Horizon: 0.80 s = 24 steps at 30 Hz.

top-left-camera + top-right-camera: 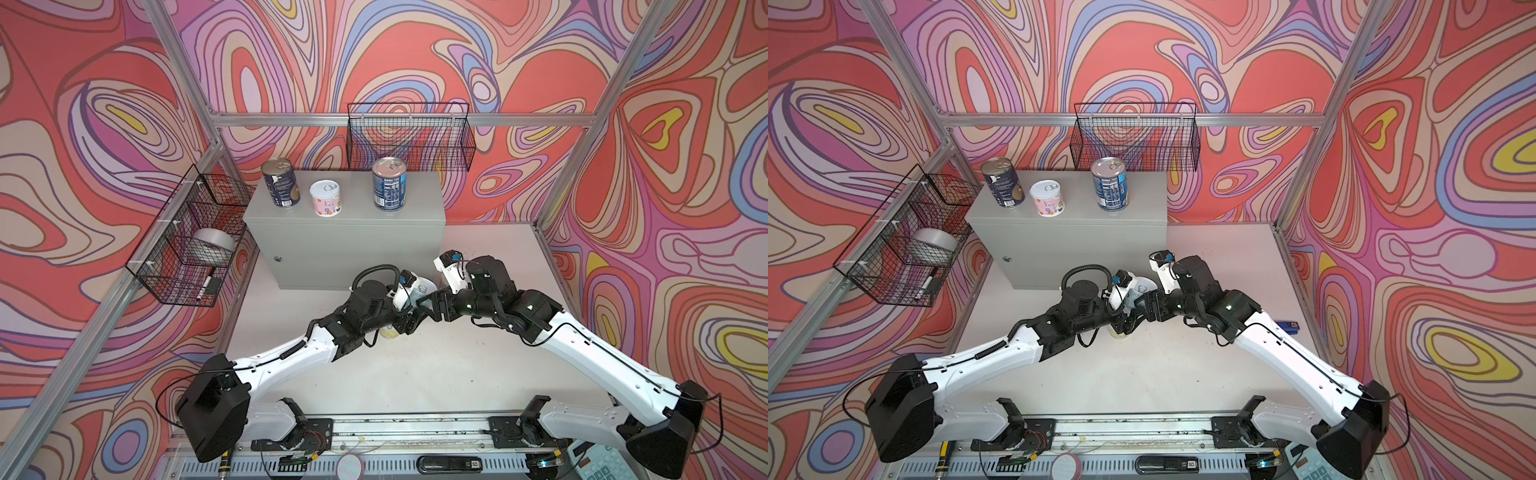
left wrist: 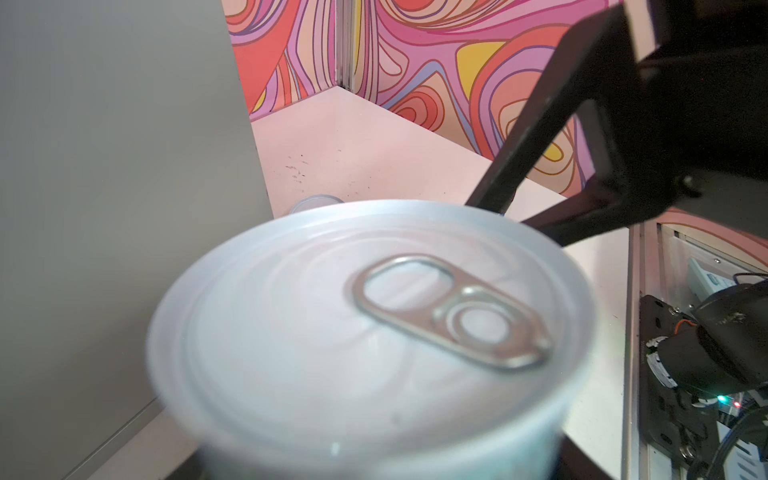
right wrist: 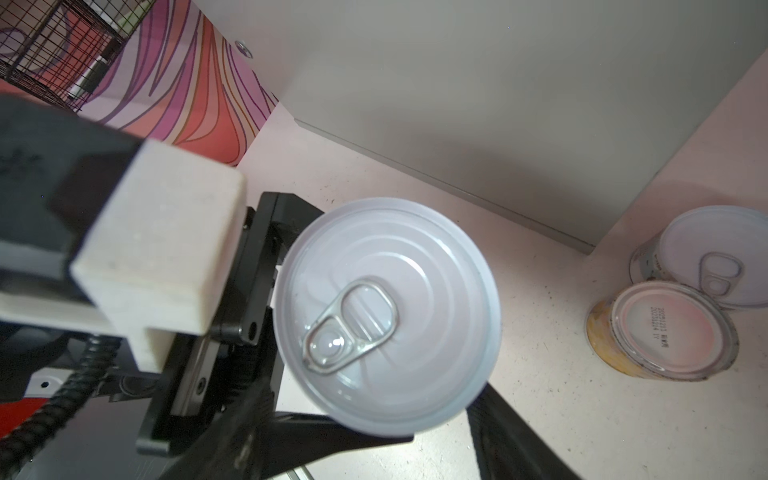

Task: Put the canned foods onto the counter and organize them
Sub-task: 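Open the right gripper and draw it back from the teal can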

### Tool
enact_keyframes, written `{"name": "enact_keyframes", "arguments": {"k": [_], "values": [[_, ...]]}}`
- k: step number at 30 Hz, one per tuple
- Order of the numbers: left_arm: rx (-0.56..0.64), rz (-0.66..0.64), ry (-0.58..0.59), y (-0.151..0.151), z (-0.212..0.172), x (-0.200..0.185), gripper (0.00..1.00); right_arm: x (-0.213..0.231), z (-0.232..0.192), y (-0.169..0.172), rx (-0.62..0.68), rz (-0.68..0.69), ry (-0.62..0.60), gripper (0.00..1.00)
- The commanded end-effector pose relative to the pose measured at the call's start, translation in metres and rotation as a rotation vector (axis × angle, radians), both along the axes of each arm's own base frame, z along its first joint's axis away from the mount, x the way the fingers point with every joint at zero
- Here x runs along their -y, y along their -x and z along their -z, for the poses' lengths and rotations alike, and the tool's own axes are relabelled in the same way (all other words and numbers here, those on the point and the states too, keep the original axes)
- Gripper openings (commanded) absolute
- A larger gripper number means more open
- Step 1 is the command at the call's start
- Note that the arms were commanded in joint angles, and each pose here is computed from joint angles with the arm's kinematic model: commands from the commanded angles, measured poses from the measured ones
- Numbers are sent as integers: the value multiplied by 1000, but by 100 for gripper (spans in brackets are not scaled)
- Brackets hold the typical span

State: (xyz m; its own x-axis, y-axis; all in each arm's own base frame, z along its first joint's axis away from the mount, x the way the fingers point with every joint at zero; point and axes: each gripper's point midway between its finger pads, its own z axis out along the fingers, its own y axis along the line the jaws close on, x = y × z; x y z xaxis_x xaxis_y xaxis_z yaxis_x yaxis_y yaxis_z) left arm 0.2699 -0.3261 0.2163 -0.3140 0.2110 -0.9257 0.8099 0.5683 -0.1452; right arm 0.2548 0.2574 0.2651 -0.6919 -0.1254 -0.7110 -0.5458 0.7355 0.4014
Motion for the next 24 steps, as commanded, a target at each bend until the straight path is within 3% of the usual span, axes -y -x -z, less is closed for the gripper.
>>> {"name": "enact_keyframes", "arguments": {"k": [1, 24], "values": [[103, 2, 107, -4, -52, 4, 52, 5, -3, 0, 38, 16, 5, 76], [138, -14, 133, -6, -75, 1, 50, 47, -39, -3, 234, 198, -37, 74]]}}
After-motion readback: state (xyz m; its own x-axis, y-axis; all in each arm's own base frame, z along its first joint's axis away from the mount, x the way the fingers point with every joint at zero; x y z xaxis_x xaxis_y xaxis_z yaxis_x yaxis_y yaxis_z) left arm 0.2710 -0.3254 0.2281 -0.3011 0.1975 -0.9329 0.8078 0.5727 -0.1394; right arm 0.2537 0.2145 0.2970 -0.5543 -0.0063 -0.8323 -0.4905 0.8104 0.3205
